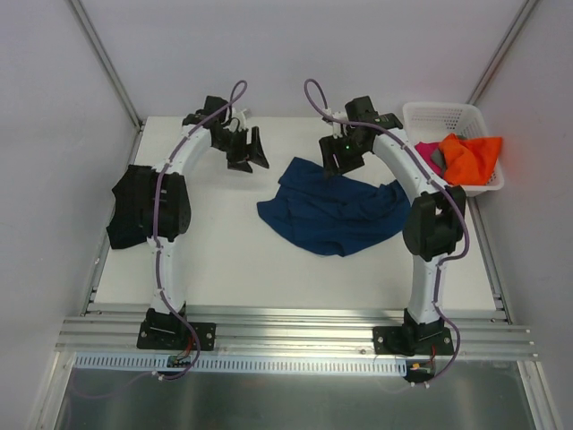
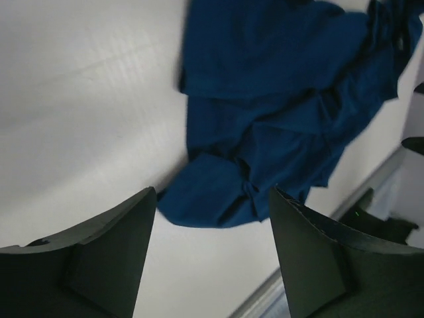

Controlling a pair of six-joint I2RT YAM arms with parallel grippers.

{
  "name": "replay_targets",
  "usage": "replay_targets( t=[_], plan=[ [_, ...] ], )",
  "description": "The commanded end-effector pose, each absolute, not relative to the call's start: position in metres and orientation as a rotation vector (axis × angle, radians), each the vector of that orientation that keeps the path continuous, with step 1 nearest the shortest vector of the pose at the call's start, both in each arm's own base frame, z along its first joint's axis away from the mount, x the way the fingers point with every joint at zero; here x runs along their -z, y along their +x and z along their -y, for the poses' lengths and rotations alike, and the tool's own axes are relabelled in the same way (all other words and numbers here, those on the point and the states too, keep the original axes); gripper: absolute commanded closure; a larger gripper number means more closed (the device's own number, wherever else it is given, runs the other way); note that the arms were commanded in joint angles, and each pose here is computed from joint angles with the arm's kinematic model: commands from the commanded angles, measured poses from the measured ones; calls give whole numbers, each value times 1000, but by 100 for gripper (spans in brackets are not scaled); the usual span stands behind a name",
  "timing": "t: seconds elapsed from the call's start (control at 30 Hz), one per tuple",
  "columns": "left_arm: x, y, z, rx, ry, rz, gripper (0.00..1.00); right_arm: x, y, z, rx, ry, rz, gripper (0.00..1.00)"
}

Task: Fold and stack the t-shirts
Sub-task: Flatten the tshirt out

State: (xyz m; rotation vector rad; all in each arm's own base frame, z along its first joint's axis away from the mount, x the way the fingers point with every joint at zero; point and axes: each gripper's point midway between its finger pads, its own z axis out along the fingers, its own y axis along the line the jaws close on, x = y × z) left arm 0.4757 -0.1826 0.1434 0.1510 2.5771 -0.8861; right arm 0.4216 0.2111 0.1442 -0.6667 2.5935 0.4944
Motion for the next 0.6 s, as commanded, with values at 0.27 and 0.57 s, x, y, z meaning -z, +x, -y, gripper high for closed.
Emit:
replay_targets(
  t=[0.27, 0.57],
  plan=[
    [-131, 425, 265, 1620, 144, -2593, 43, -206, 412, -200, -436, -666, -2449, 37],
    [-96, 454, 266, 1570, 123, -2602, 46, -207, 408, -191, -381, -681, -2445, 36]
  ],
)
